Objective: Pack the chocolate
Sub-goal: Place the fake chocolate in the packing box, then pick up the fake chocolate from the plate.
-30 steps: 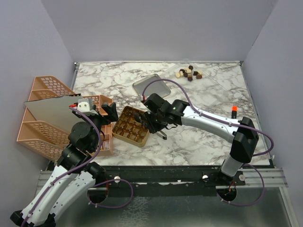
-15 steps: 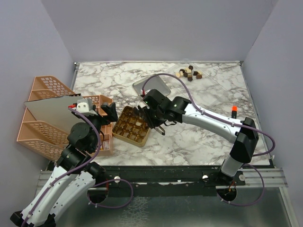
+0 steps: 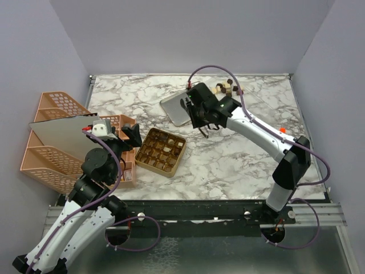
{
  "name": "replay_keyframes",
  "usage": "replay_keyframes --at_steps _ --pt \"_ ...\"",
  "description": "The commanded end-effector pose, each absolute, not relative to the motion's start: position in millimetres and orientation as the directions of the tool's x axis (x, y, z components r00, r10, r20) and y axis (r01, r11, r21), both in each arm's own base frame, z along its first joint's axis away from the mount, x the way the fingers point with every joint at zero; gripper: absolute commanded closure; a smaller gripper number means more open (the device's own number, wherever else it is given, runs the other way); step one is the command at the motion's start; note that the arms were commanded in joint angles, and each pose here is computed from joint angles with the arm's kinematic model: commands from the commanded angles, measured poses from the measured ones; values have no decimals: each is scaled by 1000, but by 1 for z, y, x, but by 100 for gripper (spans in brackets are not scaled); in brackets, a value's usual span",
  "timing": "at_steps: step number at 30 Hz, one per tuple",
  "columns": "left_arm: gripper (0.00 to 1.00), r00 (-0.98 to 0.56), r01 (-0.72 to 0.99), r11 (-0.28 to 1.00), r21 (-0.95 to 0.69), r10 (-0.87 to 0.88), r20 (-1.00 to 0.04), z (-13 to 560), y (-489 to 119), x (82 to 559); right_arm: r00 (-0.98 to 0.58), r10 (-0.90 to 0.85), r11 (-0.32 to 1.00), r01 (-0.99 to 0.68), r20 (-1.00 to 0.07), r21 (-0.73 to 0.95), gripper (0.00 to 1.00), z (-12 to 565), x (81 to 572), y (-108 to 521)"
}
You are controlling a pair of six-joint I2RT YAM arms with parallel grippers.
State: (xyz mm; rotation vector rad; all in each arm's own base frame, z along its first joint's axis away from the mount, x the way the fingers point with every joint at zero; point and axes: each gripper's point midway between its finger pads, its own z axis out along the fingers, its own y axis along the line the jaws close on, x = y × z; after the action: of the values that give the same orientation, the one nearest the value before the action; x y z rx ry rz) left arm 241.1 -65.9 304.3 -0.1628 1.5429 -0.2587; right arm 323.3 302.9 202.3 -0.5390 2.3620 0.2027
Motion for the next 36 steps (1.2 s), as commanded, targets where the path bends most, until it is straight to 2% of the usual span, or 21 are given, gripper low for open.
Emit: replay_keyframes --at_steps 1,9,21,36 --pt "1 7 79 963 -257 -258 -966 301 -70 244 -677 -331 934 -334 -658 -126 63 200 362 258" --pt "1 9 78 963 -259 -261 -965 302 -69 243 -748 -204 978 -190 -632 -90 63 174 421 188" --pt "1 11 74 963 -260 -261 -965 303 -68 242 -770 -167 985 -164 -616 -62 60 145 497 175" --pt "1 25 74 960 -269 -272 -962 306 -66 240 -821 -144 986 -164 -553 -15 61 100 516 174"
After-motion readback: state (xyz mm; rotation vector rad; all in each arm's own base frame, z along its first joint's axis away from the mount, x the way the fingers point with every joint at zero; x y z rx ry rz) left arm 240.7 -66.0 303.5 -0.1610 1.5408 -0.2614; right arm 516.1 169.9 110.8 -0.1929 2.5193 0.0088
